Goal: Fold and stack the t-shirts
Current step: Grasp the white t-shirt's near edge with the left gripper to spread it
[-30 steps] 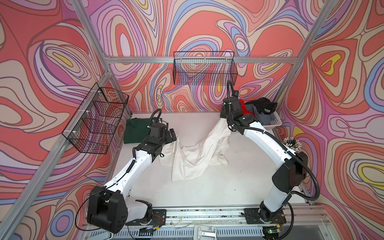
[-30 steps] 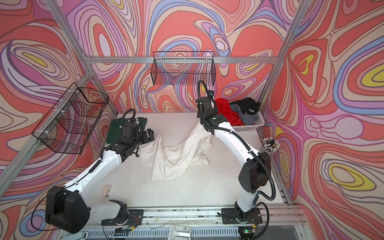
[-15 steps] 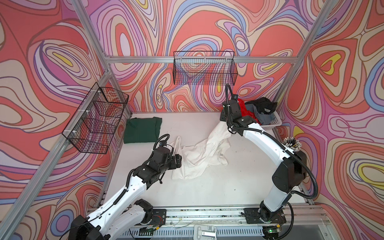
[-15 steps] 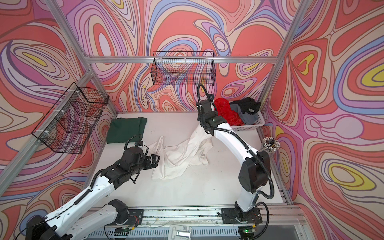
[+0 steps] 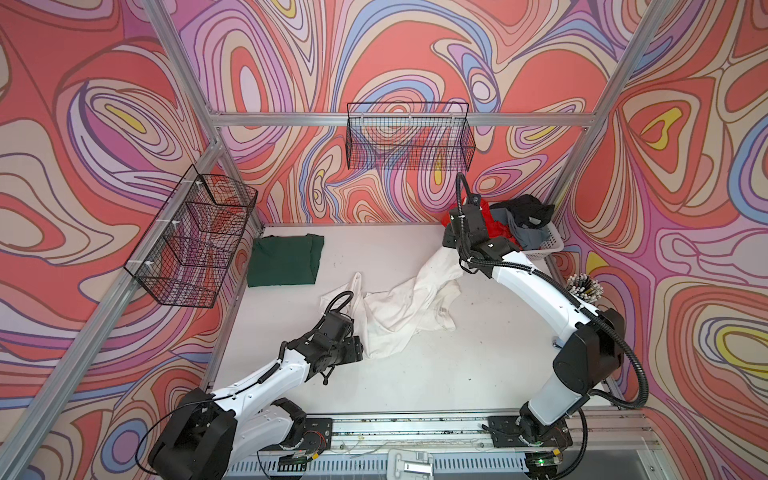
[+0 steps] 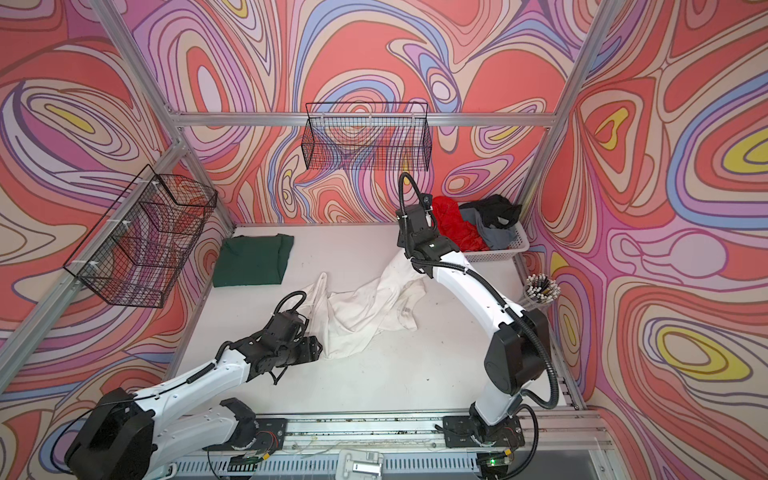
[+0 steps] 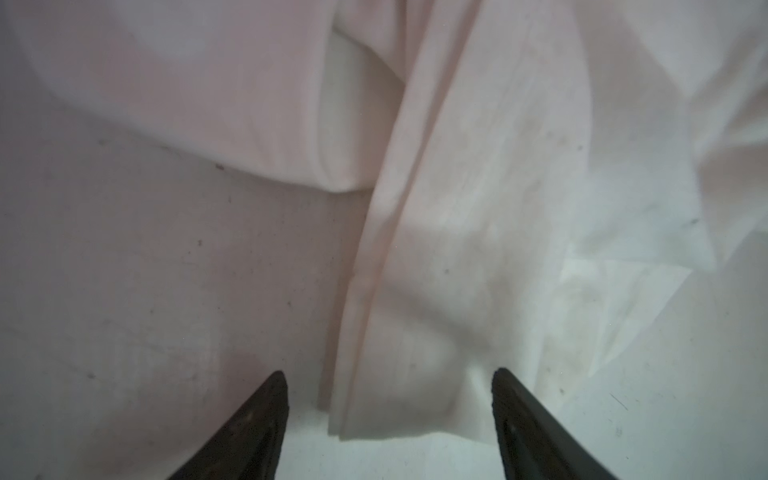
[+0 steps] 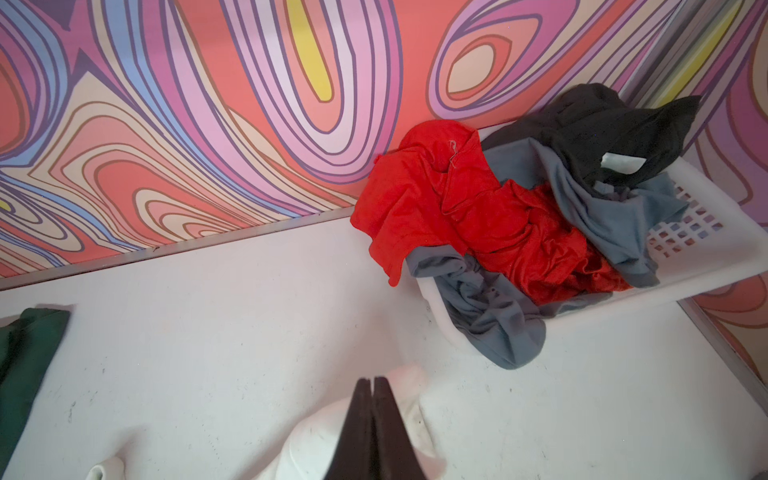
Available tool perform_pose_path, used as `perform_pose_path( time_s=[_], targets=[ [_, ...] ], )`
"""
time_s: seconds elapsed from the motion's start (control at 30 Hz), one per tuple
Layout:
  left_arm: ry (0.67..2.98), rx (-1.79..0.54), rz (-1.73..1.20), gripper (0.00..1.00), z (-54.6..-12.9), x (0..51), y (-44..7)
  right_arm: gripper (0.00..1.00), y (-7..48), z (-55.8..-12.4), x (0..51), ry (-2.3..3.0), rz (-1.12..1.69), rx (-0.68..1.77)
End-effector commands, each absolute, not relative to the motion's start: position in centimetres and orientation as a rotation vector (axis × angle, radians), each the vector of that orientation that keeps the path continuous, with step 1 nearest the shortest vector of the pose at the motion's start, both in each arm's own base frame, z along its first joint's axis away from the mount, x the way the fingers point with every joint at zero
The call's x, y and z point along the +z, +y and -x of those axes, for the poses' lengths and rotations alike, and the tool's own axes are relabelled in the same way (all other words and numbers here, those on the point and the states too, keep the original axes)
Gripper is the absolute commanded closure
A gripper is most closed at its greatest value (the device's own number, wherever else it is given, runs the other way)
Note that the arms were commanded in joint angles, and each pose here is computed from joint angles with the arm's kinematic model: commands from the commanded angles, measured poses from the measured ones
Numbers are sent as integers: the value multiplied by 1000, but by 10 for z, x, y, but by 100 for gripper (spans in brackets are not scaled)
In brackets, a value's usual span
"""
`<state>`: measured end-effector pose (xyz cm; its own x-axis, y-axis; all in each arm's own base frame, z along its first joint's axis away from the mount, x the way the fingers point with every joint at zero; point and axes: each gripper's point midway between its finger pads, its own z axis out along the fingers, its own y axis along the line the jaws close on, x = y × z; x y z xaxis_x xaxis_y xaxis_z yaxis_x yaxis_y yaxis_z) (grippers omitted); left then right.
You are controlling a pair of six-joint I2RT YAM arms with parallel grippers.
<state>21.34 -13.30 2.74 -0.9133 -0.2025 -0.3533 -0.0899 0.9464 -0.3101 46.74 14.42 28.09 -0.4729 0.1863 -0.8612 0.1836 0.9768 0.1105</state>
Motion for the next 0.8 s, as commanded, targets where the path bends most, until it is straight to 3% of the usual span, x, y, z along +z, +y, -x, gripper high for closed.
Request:
perform_pose_path(
  time_s=[0.0, 0.07, 0.17, 0.37, 0.5, 0.77],
  targets=[
    [2704, -447, 235, 24, -219, 22, -142, 100, 137, -458, 284, 2071, -285, 16],
    [2717, -452, 228, 33, -221, 20, -145, 100, 135, -454, 281, 2075, -288, 14],
    [2734, -477, 227, 66, -221, 15, -150, 100, 133, -449, 279, 2073, -286, 21],
    [2727, -510, 242, 100, -222, 21, -154, 100, 126, -444, 279, 2069, -294, 24],
    [2667, -526, 232, 100, -227, 46, -153, 100, 122, -442, 280, 2065, -291, 2],
    [2326, -417, 115, 100, -270, 174, -140, 100, 97, -407, 320, 1972, -326, 3]
  ],
)
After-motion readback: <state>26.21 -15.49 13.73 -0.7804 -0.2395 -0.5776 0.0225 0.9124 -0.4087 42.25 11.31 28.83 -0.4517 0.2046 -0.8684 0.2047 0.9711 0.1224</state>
